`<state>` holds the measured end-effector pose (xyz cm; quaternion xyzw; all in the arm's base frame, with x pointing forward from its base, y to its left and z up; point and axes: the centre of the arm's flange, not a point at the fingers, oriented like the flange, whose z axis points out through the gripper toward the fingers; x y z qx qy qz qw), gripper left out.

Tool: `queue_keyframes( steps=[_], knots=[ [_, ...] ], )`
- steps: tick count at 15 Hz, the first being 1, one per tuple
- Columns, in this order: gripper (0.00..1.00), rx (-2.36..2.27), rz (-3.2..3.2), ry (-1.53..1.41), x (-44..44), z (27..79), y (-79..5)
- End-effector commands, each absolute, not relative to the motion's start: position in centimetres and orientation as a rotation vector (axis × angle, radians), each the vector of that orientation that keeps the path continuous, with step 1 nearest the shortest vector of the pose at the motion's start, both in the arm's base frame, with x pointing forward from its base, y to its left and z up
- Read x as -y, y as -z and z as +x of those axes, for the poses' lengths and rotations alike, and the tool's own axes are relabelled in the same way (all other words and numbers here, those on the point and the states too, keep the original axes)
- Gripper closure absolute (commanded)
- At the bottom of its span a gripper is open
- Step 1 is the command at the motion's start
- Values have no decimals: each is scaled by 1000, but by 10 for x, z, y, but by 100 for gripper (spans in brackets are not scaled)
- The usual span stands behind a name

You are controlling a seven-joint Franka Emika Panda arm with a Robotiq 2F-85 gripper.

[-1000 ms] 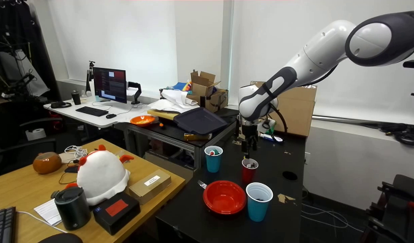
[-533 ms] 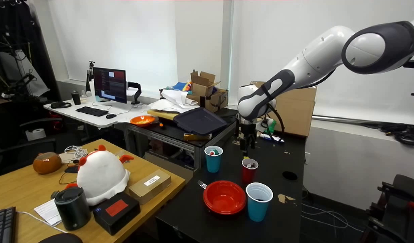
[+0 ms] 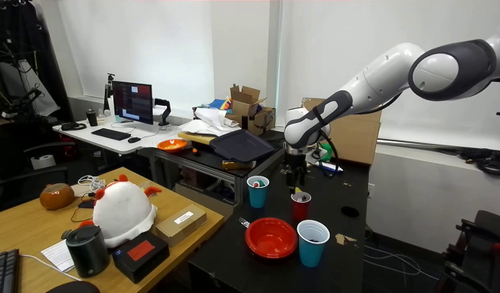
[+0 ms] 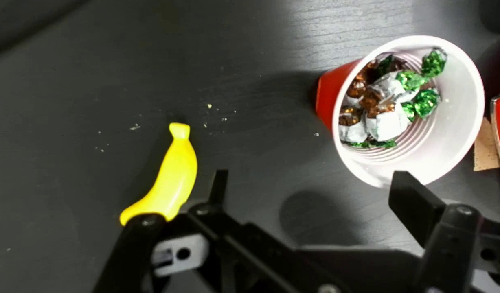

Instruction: Pour the contents in the red cup into the red bowl

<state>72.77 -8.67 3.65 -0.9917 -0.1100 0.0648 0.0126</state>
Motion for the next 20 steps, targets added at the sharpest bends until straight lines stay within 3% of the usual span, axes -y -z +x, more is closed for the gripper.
queue_keyframes(
  steps=[1, 20],
  knots=[
    [0, 359, -3041, -199, 89, 742, -41],
    [0, 598, -2840, -221, 115, 724, -49]
  ],
)
